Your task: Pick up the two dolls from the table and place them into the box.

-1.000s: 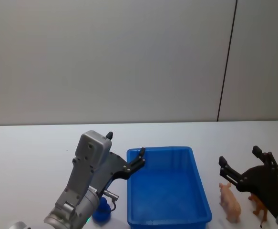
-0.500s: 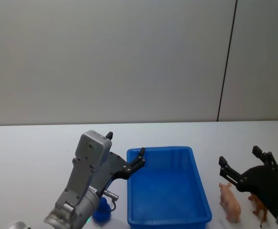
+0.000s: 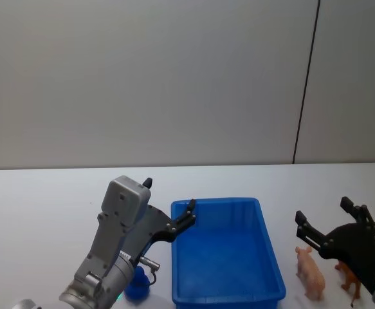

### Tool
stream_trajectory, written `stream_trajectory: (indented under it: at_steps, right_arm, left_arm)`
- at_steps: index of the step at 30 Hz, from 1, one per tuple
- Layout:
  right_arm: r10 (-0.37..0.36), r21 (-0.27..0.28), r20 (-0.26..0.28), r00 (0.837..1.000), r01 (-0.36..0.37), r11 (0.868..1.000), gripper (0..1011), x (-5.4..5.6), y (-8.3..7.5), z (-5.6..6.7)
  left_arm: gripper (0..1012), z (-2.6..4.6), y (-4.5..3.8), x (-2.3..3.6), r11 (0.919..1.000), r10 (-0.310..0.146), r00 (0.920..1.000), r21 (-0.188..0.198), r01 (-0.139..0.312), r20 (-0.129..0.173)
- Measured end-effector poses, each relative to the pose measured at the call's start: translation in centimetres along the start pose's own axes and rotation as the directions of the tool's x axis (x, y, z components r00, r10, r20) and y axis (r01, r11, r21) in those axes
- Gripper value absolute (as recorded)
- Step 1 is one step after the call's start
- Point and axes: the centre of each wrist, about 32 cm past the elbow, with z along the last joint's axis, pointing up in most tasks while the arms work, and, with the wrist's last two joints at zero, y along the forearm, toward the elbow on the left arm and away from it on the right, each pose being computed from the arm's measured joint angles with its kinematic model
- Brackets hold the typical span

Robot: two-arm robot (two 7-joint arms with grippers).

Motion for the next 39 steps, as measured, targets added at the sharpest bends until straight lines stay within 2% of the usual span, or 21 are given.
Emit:
stream_trajectory:
  at_steps: [18,31,39]
  right_arm:
    - [-0.024,-0.012,-0.001,1.0,0.024,1.0,1001,-0.16,-0.04,-0.01]
    - [-0.118,-0.09,0.014,0.993,0.119,0.989,1001,-0.37,-0.26,-0.24]
    - [-0.171,-0.158,0.037,0.985,0.175,0.972,1001,-0.12,-0.37,-0.73]
  left_arm:
    - [1001,0.0,0.0,0.0,1.0,0.0,1.0,0.0,0.0,0.0]
    - [1001,0.0,0.0,0.0,1.0,0.0,1.0,0.0,0.0,0.0]
    - [1001,0.0,0.0,0.0,1.0,0.0,1.0,0.0,0.0,0.0]
